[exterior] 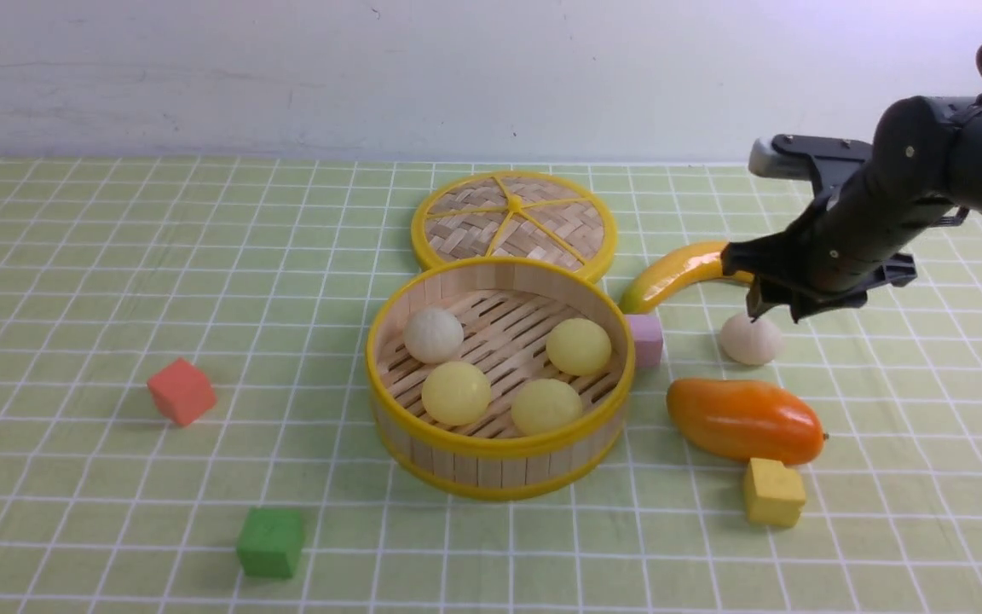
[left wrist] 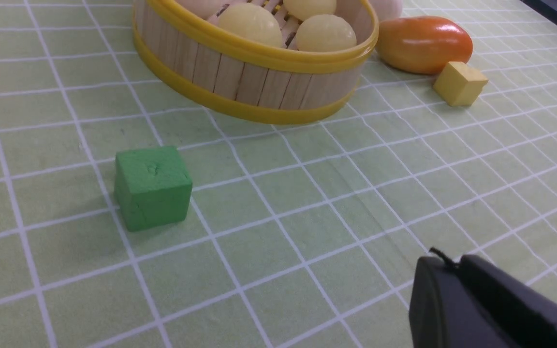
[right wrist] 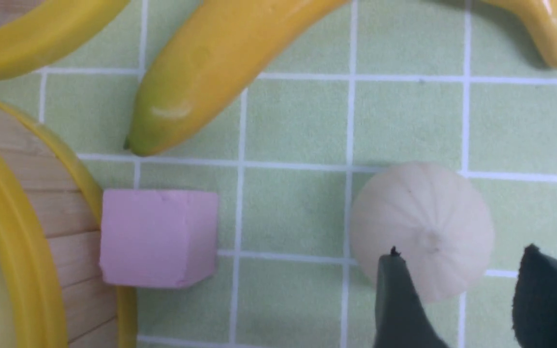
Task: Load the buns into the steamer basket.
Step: Use the right arm to grab a steamed stuffed bun, then use the right arm to put the steamed stuffed bun into the steamer
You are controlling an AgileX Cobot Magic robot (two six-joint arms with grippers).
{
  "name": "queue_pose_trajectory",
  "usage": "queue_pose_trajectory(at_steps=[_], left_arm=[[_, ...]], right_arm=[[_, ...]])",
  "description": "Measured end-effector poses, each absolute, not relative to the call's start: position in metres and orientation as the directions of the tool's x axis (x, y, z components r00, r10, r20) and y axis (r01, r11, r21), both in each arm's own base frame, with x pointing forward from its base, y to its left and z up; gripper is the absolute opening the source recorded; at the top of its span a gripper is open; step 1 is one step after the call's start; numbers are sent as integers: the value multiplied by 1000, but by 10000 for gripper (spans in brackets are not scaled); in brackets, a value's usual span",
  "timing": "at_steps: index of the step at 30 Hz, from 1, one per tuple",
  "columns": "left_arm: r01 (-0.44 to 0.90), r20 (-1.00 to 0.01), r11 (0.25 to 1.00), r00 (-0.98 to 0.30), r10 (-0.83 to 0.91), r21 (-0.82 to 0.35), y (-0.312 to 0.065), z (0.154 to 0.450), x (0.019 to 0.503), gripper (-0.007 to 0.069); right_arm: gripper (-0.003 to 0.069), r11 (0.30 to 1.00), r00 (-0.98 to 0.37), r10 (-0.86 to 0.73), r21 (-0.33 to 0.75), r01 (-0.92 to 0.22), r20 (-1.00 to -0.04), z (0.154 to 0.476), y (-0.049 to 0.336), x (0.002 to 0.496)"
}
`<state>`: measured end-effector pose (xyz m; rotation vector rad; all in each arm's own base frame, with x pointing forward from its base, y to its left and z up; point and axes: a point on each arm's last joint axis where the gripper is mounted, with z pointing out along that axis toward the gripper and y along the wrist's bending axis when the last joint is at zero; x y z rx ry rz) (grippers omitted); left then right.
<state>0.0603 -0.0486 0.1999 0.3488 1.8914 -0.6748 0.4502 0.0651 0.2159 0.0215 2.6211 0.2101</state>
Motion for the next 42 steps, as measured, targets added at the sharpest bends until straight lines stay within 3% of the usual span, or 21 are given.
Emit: queue_pose_trajectory(at_steps=[12,17,22,27,30,34,38,42], left_arm=[[526,-911,799,-408,-65,-293,-49,200,60,46],[526,-911,799,-408,-65,-293,-49,200,60,46],[526,-911,799,-408,-65,-293,-49,200,60,50],[526,-911,799,-408,-65,-293,-49,200,60,57],[526,-911,799,-408,-65,-293,-49,200,60,57],[526,-911,799,-408,-65,-293,-49,200,60,60],[526,-911,799,-408,-65,-293,-49,200,60,66],[526,-911,799,-408,-65,-293,-49,200,60,70]], right_arm=[[312,988,-877,55,153,-22,-478,185,67,465],[224,988,-874,48,150,-29,-483,184,67,466],[34,992,-869,16,117,-48,-495,187,65,465],[14,991,-854,10,116,-60,-521,210,66,460],[13,978,-797,-32,148,-150,-603,254,89,446],[16,935,-736,-93,195,-296,-670,274,136,433],[20,894,-696,-138,213,-394,-704,258,181,431],[29,885,-681,-144,215,-413,-718,223,209,437]])
